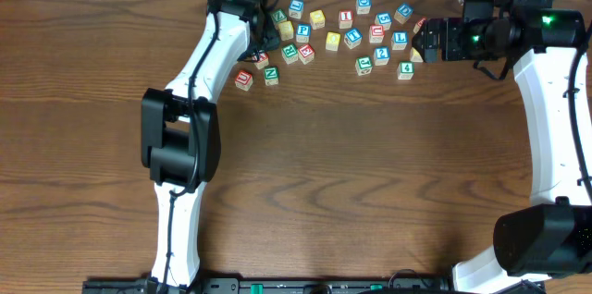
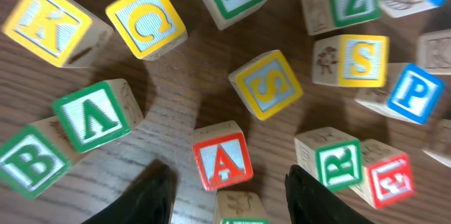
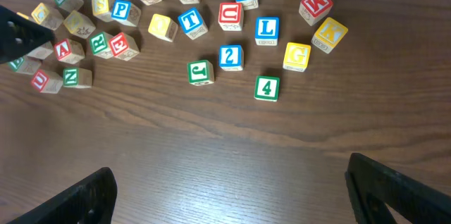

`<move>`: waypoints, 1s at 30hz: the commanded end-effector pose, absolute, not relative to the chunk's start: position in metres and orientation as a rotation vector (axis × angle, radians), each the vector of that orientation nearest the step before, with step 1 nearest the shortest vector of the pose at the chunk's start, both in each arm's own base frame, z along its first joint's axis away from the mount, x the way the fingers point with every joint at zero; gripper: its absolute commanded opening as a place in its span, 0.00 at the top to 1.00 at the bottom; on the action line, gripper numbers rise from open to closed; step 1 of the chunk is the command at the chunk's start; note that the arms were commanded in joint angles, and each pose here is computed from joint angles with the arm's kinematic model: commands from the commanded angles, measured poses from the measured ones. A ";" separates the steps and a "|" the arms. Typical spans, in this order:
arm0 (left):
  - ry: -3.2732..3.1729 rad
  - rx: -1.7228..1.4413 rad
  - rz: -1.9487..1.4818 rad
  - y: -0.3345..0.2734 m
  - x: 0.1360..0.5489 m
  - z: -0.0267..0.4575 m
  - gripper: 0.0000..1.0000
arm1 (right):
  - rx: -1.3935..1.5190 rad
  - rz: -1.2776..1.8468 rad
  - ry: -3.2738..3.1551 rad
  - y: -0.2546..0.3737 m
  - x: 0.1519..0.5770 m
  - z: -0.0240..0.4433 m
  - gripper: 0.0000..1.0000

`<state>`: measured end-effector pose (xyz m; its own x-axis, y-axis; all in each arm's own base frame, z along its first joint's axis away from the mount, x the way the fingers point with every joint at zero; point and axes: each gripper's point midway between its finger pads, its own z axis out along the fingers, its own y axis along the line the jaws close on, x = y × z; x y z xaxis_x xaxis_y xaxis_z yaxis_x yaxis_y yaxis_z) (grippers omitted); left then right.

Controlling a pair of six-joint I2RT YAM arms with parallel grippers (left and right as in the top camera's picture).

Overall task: Spell out AI2
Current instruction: 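Lower the left gripper onto the red A block and grasp it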

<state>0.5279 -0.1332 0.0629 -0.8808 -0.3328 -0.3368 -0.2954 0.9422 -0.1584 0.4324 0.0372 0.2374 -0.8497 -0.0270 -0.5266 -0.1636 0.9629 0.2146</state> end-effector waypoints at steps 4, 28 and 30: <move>2.786 -0.459 -0.099 -0.137 0.526 0.021 0.48 | -0.122 0.366 2.579 0.040 0.432 0.234 0.01; 2.767 -0.462 -0.075 -0.134 0.531 0.014 0.69 | -0.122 0.366 2.580 0.040 0.432 0.234 0.01; 2.771 -0.462 -0.073 -0.134 0.531 0.014 0.70 | -0.122 0.366 2.580 0.040 0.432 0.234 0.01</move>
